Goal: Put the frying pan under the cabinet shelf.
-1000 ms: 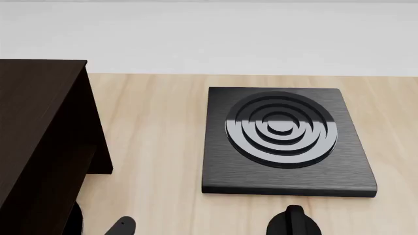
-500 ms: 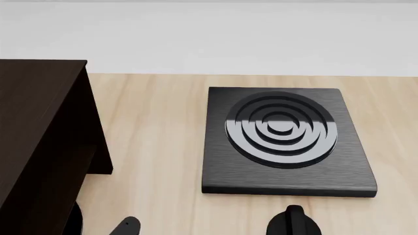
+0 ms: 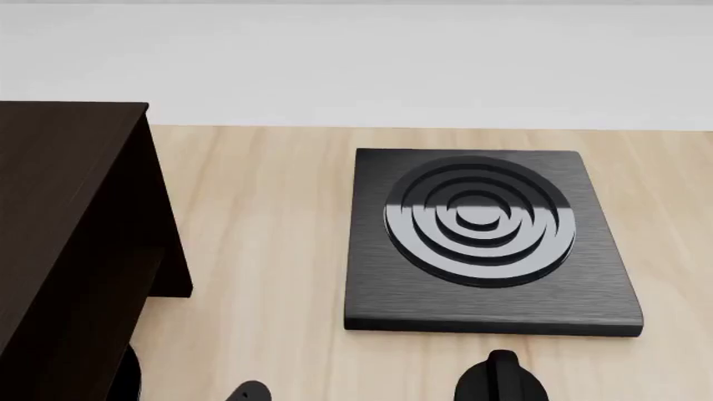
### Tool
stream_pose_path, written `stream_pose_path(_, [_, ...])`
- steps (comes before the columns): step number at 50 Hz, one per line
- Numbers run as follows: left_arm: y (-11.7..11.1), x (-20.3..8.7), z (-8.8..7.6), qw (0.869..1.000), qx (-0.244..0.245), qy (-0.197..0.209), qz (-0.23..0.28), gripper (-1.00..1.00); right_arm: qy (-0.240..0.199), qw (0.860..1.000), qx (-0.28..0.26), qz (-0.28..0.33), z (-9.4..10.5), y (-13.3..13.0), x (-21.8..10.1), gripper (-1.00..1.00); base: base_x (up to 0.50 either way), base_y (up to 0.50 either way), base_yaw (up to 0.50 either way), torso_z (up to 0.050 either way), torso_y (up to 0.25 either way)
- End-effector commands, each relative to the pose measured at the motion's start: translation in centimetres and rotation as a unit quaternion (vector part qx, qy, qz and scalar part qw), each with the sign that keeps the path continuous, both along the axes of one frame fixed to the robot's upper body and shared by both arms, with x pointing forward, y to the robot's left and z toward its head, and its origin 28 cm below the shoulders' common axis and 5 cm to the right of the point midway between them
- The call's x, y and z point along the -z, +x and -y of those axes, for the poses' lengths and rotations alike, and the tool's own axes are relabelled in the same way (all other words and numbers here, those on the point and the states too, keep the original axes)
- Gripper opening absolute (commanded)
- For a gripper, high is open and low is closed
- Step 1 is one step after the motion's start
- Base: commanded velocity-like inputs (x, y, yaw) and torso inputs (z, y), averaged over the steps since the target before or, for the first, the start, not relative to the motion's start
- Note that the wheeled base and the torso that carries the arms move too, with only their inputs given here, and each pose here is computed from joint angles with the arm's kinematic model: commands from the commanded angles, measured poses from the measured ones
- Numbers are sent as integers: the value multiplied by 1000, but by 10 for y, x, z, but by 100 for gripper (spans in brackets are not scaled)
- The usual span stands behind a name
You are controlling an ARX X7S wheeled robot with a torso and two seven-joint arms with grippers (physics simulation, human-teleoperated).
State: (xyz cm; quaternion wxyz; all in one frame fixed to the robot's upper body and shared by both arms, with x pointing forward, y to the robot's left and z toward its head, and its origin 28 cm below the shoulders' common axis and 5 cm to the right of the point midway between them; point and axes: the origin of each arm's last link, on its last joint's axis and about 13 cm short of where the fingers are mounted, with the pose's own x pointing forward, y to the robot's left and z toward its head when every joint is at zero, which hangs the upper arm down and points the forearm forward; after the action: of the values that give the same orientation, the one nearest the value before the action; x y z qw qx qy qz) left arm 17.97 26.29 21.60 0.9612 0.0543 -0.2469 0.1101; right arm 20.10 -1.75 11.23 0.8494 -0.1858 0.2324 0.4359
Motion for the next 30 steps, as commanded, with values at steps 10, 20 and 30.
stream_pose_path(10, [-8,-3,2,1000,1,0,6,100,21,997,19,67,29,-51,-39,100,0,0,0,0,0])
stream_pose_path(20, [-10,-5,4,1000,6,2,8,100,30,992,47,112,45,-74,-57,100,0,0,0,0,0])
stream_pose_path(30, [-8,-8,5,1000,7,2,8,100,43,984,75,158,59,-98,-76,100,0,0,0,0,0])
